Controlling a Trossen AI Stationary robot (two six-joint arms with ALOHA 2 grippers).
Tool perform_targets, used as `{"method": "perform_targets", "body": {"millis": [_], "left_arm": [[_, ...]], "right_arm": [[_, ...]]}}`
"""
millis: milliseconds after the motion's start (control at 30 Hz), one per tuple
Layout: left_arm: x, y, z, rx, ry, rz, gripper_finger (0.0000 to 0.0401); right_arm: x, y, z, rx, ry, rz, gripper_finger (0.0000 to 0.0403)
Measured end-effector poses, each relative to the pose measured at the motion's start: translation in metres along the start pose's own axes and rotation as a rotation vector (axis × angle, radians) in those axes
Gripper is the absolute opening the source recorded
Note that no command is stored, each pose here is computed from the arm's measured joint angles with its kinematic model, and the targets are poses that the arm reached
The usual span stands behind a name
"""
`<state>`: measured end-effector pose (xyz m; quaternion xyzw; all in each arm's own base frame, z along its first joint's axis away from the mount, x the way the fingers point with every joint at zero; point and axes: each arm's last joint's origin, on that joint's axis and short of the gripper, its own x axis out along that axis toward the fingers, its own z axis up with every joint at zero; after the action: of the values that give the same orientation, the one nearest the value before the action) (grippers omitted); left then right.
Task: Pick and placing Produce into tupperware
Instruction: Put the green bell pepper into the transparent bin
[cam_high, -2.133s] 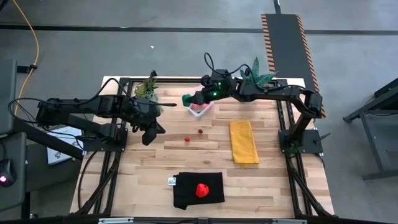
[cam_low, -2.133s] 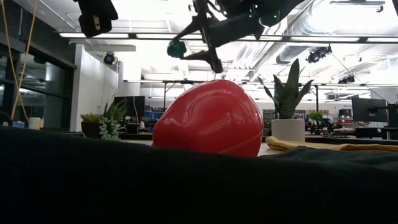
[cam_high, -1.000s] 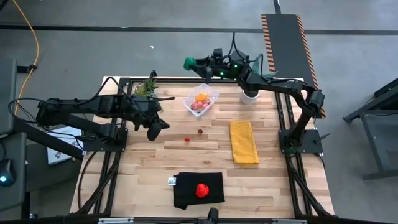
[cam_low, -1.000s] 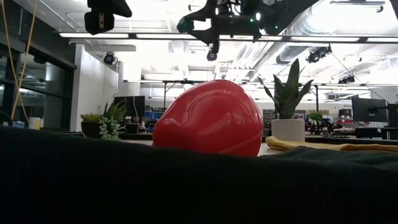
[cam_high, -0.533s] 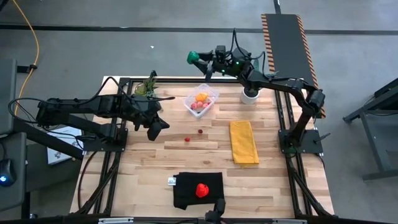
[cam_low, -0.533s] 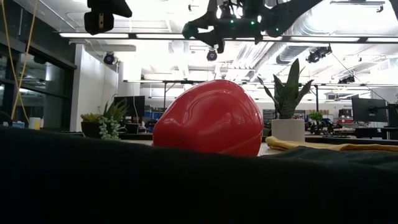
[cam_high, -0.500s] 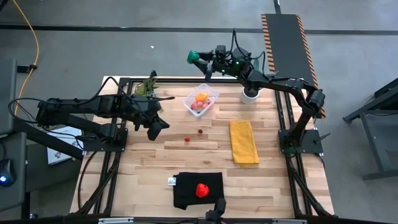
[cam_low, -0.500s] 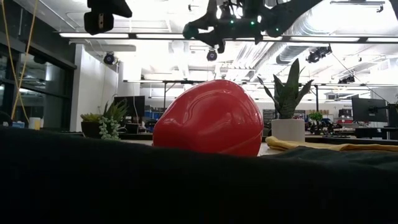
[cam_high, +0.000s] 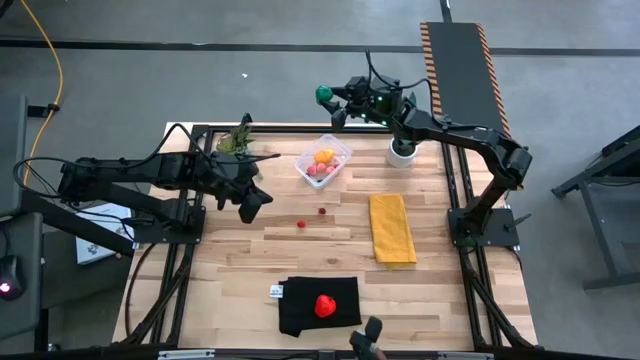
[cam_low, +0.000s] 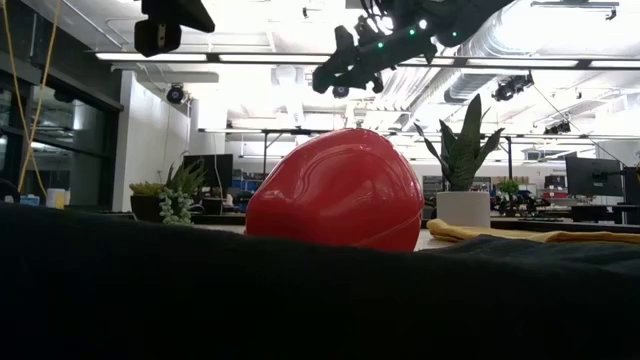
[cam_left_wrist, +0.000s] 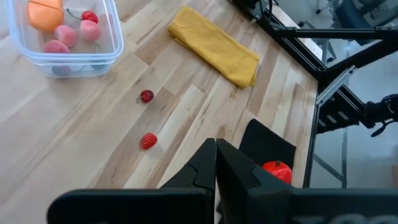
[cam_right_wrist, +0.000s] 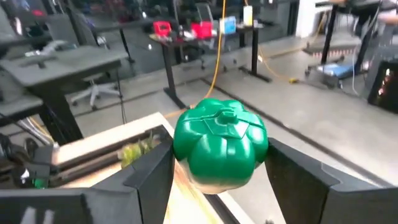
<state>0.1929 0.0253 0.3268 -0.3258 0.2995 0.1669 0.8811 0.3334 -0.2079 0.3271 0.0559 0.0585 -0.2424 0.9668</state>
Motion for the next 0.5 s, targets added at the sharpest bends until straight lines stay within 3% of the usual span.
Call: {"method": "perform_targets", "body": {"millis": [300,500], "left_arm": [[0.000,0.000,0.000,0.002,-0.009,0.012,0.0001],[0.000,0.000,0.000,0.004,-0.009,0.012,0.0001]], "right_arm": [[-0.002,0.000,-0.020,0.060,0.210,-0.019,0.0224],[-0.003,0.004,-0.027,0.103,0.275,-0.021,0.0224]]}}
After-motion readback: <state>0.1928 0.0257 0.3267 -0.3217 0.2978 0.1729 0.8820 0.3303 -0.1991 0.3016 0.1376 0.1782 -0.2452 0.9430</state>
